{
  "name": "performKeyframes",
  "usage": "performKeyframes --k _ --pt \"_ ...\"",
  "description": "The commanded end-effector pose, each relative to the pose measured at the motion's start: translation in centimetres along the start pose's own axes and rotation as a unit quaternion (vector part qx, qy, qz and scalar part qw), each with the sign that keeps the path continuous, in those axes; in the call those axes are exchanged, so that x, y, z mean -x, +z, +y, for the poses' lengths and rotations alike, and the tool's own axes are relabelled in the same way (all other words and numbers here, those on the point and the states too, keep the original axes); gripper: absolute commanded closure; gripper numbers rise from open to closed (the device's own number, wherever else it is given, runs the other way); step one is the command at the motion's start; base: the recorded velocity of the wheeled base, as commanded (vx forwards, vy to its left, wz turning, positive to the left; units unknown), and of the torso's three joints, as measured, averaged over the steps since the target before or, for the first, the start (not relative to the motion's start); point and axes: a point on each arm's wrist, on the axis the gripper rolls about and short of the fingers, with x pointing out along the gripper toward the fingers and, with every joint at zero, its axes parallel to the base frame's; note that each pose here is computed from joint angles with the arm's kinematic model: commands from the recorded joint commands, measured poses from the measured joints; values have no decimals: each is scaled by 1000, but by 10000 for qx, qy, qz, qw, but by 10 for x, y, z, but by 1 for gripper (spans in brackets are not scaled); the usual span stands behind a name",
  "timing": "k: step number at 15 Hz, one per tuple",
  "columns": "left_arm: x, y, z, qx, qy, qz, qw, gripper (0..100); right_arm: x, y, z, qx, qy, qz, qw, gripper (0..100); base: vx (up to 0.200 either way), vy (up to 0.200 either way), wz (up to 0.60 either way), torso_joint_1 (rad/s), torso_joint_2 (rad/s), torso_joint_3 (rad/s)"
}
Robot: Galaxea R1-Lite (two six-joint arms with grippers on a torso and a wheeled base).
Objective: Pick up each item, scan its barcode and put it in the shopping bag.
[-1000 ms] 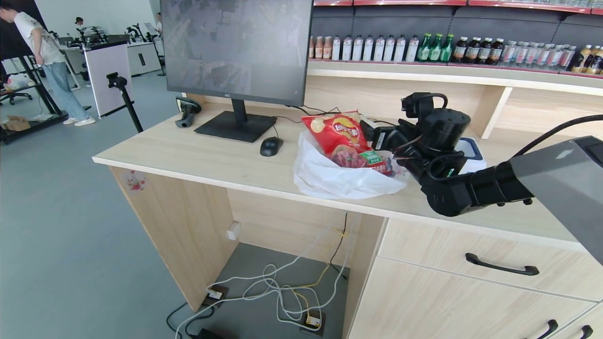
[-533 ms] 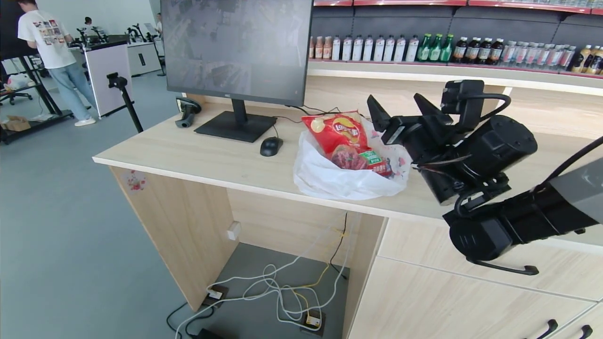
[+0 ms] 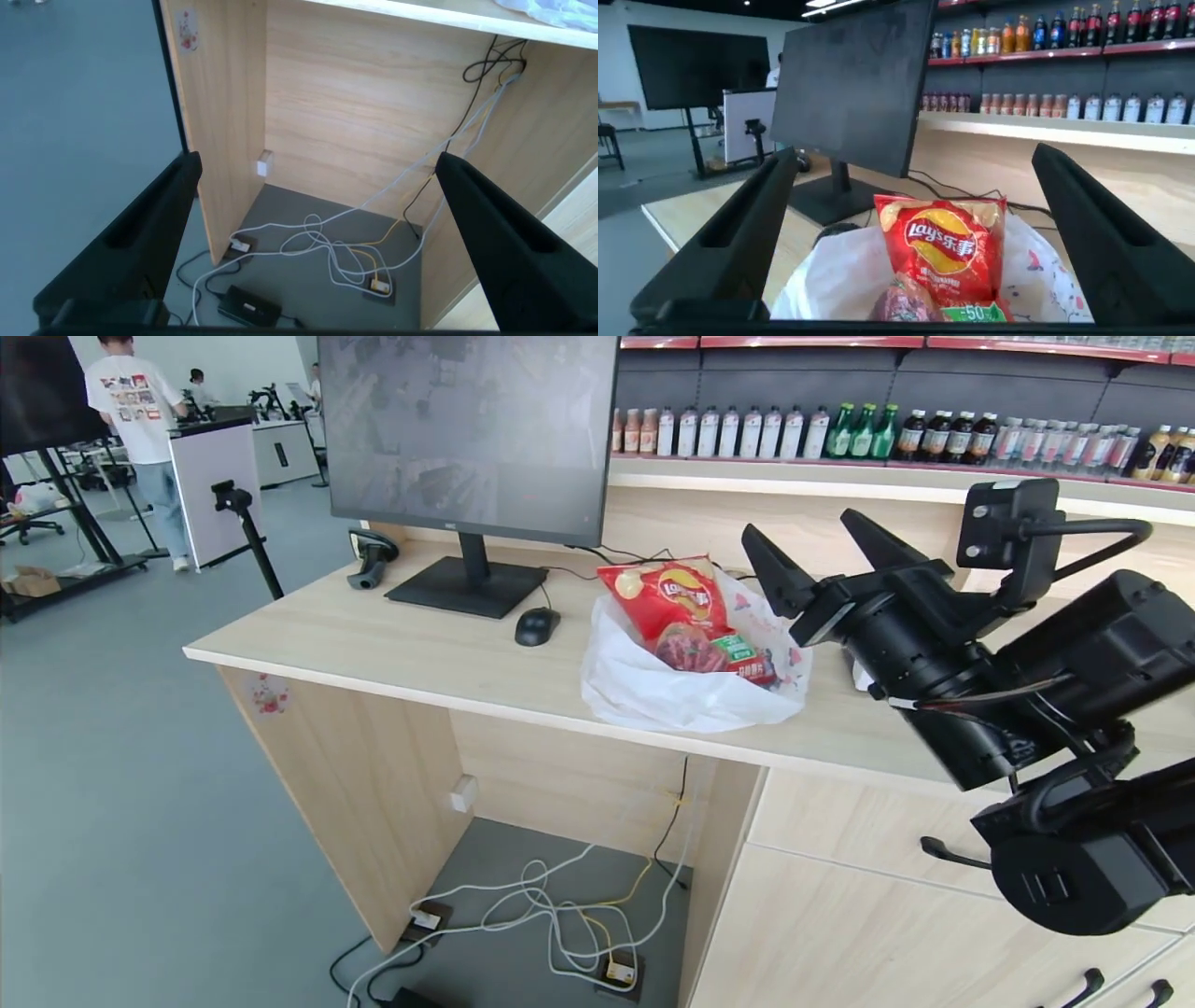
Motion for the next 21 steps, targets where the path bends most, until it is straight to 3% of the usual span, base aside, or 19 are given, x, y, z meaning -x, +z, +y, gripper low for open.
performKeyframes --k 1,5,10,12,21 --pt "0 0 0 4 1 -2 10000 0 1 6 0 -8 5 -69 10000 0 0 0 -600 2 12 -2" --pt "0 0 0 4 1 -2 10000 0 7 12 -3 8 -35 -76 10000 0 0 0 -600 5 4 4" --pt "0 0 0 27 1 -2 10000 0 29 20 -36 143 -139 89 9998 0 0 -40 -600 0 2 3" --pt "0 0 0 12 1 -2 10000 0 50 14 -43 280 -261 440 9983 0 0 -200 0 -5 0 5" --pt "0 0 0 27 1 -2 10000 0 53 2 -51 320 -391 674 9965 0 0 -200 0 2 5 1"
